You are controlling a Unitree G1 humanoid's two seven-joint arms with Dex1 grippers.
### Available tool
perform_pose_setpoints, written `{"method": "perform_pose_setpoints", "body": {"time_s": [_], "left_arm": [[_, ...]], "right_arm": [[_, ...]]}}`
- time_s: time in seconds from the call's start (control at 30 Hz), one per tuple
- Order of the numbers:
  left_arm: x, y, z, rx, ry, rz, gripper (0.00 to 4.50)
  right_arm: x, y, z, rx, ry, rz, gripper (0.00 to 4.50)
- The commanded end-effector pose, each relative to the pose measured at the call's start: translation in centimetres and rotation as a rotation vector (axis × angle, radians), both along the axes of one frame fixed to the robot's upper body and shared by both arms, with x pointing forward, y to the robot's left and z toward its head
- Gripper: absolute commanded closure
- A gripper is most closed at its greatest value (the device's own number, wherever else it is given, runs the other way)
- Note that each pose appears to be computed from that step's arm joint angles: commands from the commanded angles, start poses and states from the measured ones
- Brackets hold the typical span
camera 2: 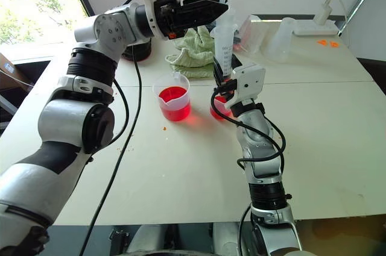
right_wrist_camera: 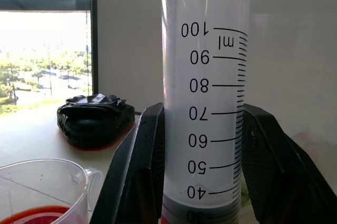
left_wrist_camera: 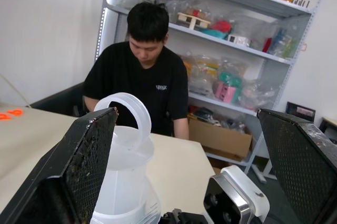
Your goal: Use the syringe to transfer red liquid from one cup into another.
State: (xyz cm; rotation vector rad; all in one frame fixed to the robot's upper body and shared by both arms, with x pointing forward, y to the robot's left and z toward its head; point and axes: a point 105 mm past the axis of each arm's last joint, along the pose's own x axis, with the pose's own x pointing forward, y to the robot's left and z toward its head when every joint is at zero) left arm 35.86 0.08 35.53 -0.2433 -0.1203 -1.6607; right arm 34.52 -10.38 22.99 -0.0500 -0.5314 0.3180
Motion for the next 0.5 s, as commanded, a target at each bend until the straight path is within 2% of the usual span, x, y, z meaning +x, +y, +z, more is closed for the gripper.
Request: {"method": "perform_pose_setpoints", "body": {"time_s": [0.03, 0.27, 0.5], "left_arm": [[-0.9, -0.9, 0.8, 0.024, -0.042, -0.044, 0.02], [-1.6, -1.1, 0.2, 0.052, -0.038, -0.096, 0.02], [-1.3, -1.4, -0.9, 0.099, -0.045, -0.075, 0.02]], "right_arm": [[-0.7, 0.2, 1.6, 0.007, -0.073, 0.009, 3.09], [-0.6, 0.1, 1.6, 0.001, -0.071, 0.008, 3.09], [-0.6, 0.2, 1.5, -0.004, -0.070, 0.011, 3.09]]}}
